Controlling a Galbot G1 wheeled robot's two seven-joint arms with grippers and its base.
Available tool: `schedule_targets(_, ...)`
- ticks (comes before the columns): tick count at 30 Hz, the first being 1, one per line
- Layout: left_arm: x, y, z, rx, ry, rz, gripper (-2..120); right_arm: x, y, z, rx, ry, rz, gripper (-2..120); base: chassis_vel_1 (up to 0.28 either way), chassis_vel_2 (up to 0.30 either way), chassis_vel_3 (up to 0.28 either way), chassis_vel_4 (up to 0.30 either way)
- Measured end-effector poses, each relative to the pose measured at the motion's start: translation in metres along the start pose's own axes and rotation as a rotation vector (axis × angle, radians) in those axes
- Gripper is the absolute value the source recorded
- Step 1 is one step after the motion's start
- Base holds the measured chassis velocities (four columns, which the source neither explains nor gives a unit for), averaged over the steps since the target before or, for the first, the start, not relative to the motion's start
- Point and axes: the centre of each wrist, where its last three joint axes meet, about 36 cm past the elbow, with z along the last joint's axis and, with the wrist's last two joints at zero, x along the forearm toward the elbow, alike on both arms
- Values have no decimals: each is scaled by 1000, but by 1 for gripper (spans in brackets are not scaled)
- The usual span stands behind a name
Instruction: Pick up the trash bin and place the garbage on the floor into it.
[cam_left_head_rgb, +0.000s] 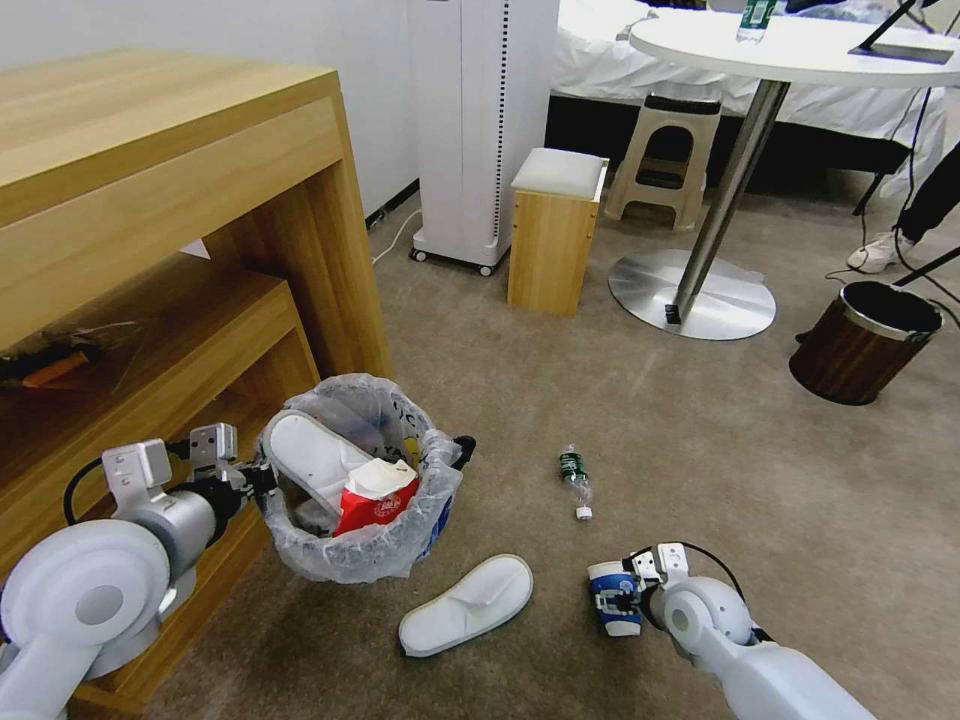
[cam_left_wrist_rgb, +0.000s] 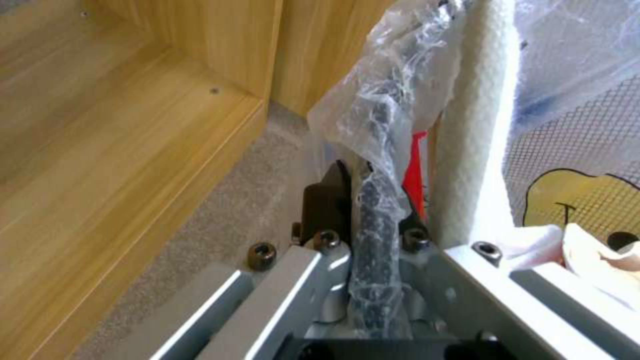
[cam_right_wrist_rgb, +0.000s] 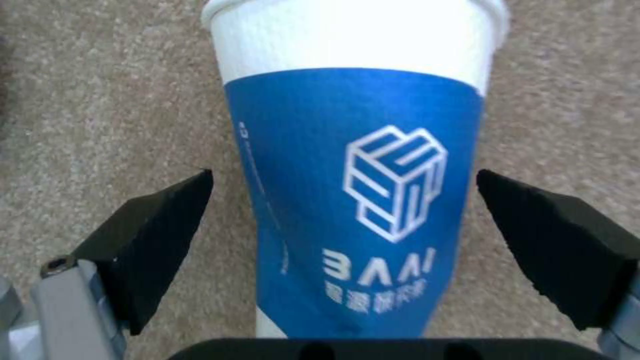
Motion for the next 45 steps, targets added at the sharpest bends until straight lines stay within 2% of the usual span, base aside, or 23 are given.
schedule_targets(9,0,-1,0,0,-3,0,0,-4,6,0,15,-2,-12,99,0,0,0,0)
schedule_targets(13,1,-1,1,2,-5,4,0,-7,3,2,23,5,-3,92,0,0,0,0)
schedule_targets(17,1,-1,1,2,-4,4,0,-7,1,3,28,3,1,72,0,0,0,0)
schedule_targets(18,1,-1,1,2,-4,4,0,-7,1,3,28,3,1,72,0,0,0,0)
schedule_targets(21,1,-1,1,3,-4,4,0,-6,0,2,30,-2,1,60,0,0,0,0)
schedule_targets(30,1,-1,1,1,-5,4,0,-4,-1,2,36,-21,12,39,0,0,0,0)
schedule_targets(34,1,-1,1,-1,-6,4,0,2,-3,0,35,-65,16,29,0,0,0,0)
schedule_targets(37,1,-2,3,-6,-6,3,0,15,-4,-7,35,-142,14,18,0,0,0,0)
schedule_targets(38,1,-2,3,-6,-6,3,0,15,-4,-7,35,-142,14,18,0,0,0,0)
schedule_targets(42,1,-3,6,-12,4,4,0,43,-1,-25,28,-285,-27,7,0,0,0,0)
schedule_targets(43,1,-3,6,-12,4,4,0,43,-1,-25,28,-285,-27,7,0,0,0,0)
schedule_targets(45,0,-3,8,-19,9,3,0,64,1,-40,23,-388,-63,0,0,0,0,0)
